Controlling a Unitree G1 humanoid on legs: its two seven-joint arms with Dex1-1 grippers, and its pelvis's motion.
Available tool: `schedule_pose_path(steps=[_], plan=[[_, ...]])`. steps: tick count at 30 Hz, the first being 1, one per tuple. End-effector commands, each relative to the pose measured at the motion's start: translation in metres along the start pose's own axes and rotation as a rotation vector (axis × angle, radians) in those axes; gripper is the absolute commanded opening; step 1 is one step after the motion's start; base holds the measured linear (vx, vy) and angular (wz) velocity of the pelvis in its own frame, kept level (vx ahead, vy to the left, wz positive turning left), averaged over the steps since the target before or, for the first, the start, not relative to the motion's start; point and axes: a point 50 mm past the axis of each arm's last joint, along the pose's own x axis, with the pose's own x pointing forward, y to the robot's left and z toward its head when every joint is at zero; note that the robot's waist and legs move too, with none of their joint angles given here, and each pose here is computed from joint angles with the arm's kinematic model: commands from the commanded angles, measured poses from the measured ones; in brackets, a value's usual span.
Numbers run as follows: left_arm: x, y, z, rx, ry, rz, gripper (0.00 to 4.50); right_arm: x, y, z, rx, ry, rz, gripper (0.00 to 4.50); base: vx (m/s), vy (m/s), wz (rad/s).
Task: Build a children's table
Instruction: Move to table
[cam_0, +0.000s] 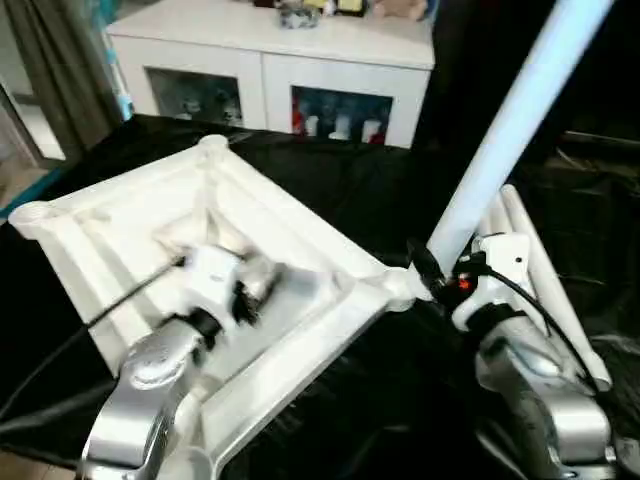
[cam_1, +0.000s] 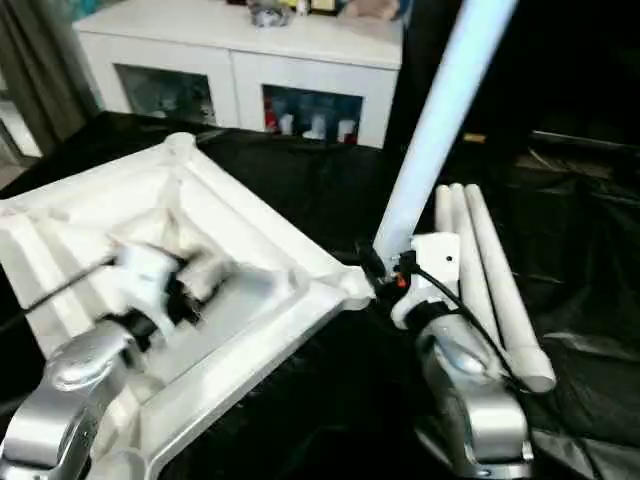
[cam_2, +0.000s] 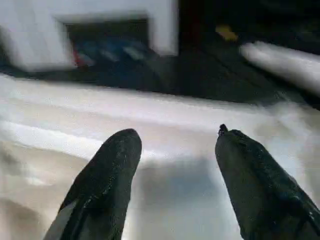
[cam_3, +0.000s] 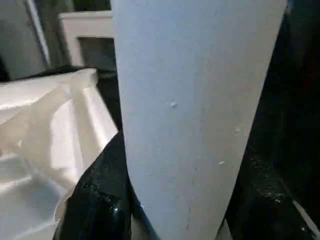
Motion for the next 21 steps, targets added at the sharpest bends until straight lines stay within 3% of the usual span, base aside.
schedule_pose_path(steps=[1, 4, 6, 11, 21], plan=[[0.003, -0.008, -0.007, -0.019, 0.079, -0.095, 3.21, -0.001, -0.004, 0.003, -0.007, -0.006, 0.0, 1.92, 0.0, 0.0, 0.0], [0.005, -0.01, -0.011, -0.015, 0.145, -0.126, 3.4, 0.0, -0.006, 0.002, -0.022, 0.005, -0.005, 1.92, -0.065, 0.008, -0.04], [0.018, -0.005, -0.014, 0.011, 0.241, -0.101, 3.61, -0.001, -0.007, 0.001, -0.046, 0.019, 0.015, 1.92, -0.088, -0.003, 0.01], [0.032, 0.002, -0.016, 0.046, 0.341, -0.084, 3.64, -0.002, -0.006, 0.002, -0.058, 0.023, 0.023, 1.92, -0.079, -0.007, -0.04], [0.036, -0.009, -0.013, 0.077, 0.359, -0.216, 2.89, -0.005, -0.004, -0.003, -0.065, 0.033, 0.025, 1.92, -0.006, -0.001, -0.01]])
